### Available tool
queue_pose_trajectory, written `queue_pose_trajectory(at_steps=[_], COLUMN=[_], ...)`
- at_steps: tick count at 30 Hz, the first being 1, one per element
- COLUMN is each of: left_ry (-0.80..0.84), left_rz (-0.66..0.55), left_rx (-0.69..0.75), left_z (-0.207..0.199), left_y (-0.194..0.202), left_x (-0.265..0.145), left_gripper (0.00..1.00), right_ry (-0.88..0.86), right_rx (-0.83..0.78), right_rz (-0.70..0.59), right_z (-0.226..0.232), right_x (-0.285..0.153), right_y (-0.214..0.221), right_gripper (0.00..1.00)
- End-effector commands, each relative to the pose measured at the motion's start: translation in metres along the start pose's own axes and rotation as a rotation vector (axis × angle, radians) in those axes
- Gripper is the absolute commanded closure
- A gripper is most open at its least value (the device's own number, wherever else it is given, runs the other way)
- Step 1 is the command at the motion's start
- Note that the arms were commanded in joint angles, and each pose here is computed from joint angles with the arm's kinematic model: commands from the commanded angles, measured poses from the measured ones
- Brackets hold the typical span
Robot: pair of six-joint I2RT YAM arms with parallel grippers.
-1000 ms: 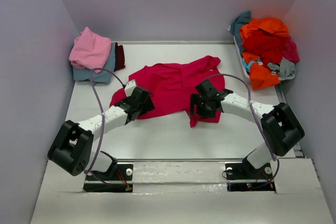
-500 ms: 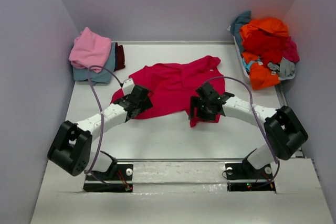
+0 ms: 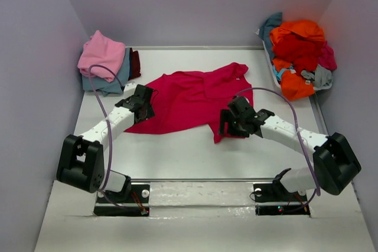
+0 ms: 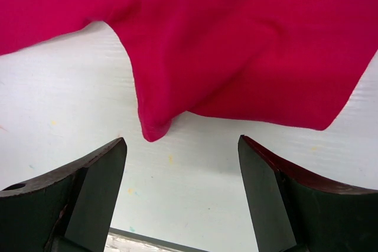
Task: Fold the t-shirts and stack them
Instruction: Flatten out the tshirt
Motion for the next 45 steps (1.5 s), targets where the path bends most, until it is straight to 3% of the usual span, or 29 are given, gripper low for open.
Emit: queue_pose_trajectory(at_steps=[1,21,35,45], left_ry=[-0.031,0.081,0.138,0.16], left_rz=[0.034,0.256,0.315,0.283], left_rx=[0.07,0.058,0.037,0.023], left_z=[0.016,0.003,0.0,0.0], left_y=[0.006,0.016,0.028,0.017], left_x=[0.005,0.049,0.043,0.034], left_gripper=[0.06,0.1,0.2,0.2], right_ry=[0.02,-0.024,0.041,0.011], right_rx=[-0.026,-0.035,-0.012,0.001], right_rz=[-0.021,-0.04,0.013,0.061], right_z=[-0.004,0.004,-0.009,0.001], right_x=[-0.002,-0.013,-0.001,0.045], right_y=[0.002,-0.008,0.013,0.019], right_gripper=[0.18,0.18,0.18,0.2])
Point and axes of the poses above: each gripper's point midway between its finger pads, its own x axis out along the fingers, its own z axis along the line the jaws close on, y = z × x, the point moved 4 cm from there along -x, back along the fingers, and after that the axes turned 15 degrees about -x, right-handed, at the moved point
